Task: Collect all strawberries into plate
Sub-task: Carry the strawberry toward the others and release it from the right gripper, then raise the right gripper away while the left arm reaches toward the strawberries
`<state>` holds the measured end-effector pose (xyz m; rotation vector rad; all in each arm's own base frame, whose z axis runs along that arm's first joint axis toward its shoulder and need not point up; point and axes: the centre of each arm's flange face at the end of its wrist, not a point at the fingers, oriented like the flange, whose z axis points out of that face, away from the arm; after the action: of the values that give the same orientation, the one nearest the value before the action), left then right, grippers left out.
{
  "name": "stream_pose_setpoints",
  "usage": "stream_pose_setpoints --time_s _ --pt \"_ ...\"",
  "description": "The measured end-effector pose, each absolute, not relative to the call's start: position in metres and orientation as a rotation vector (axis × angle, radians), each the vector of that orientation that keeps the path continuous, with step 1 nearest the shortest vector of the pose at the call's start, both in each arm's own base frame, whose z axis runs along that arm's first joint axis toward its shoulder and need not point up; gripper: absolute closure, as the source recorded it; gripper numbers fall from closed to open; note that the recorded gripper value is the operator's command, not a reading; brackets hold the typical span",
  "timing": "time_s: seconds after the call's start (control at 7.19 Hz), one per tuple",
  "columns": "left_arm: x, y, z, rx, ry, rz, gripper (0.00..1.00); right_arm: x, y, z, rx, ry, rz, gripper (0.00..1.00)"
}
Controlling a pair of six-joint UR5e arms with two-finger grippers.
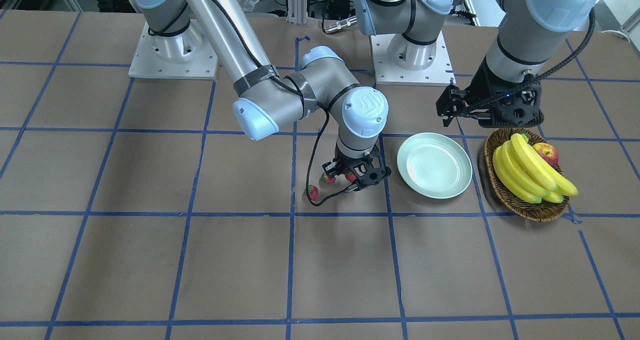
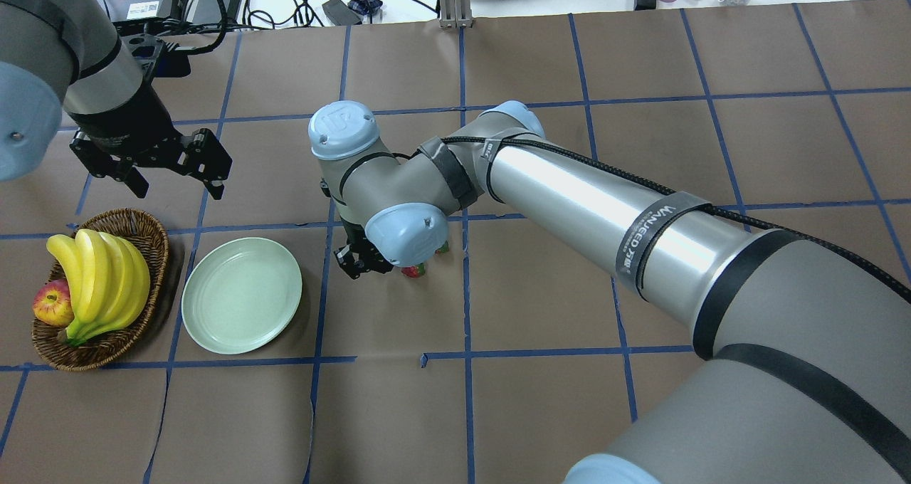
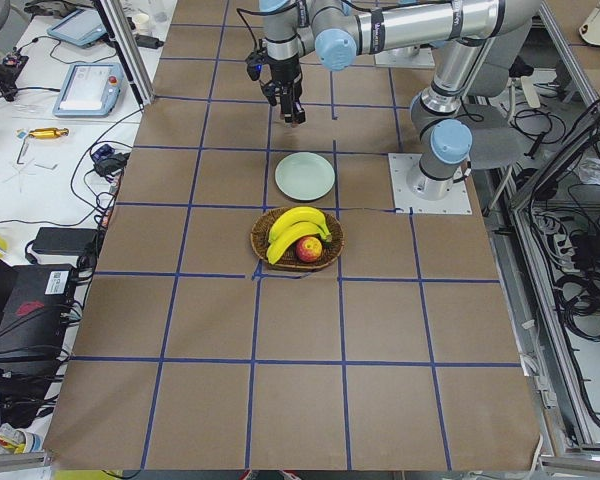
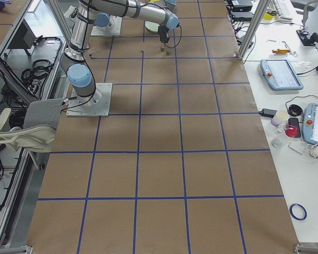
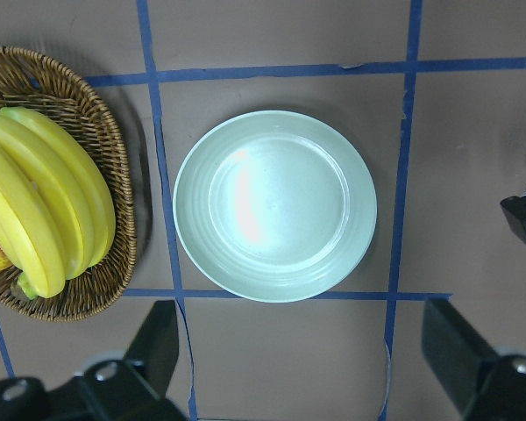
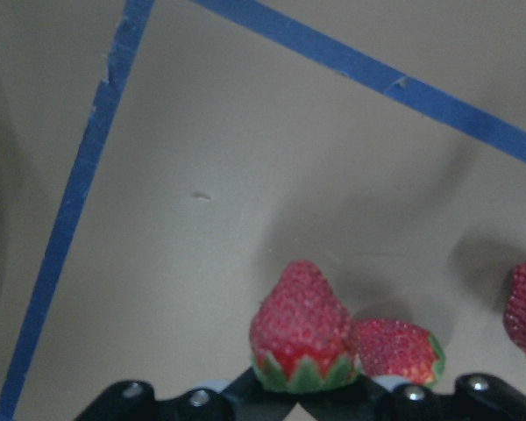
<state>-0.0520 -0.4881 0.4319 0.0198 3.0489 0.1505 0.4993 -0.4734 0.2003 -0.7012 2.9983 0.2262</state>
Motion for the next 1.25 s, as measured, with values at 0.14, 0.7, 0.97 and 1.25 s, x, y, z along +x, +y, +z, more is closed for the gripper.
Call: stream_pose_setpoints --time_s 0.14,0.7,0.97,1.25 --pt "-0.052 -0.488 0.432 0.02 3.049 0.152 0.0 0.5 -0.471 0.197 -0.711 2.994 0.238 0.53" --pt "-0.052 -0.488 0.431 0.017 3.049 0.155 0.0 0.497 -0.467 0.211 -0.711 2.995 0.221 0.0" --pt "-0.052 -0.488 0.431 0.013 3.051 0.154 0.0 0.487 -0.468 0.255 -0.696 2.998 0.162 0.0" --pt "-0.056 -0.491 0.429 -0.027 3.054 0.15 0.0 0.448 -0.49 0.293 -0.606 3.028 0.134 0.0"
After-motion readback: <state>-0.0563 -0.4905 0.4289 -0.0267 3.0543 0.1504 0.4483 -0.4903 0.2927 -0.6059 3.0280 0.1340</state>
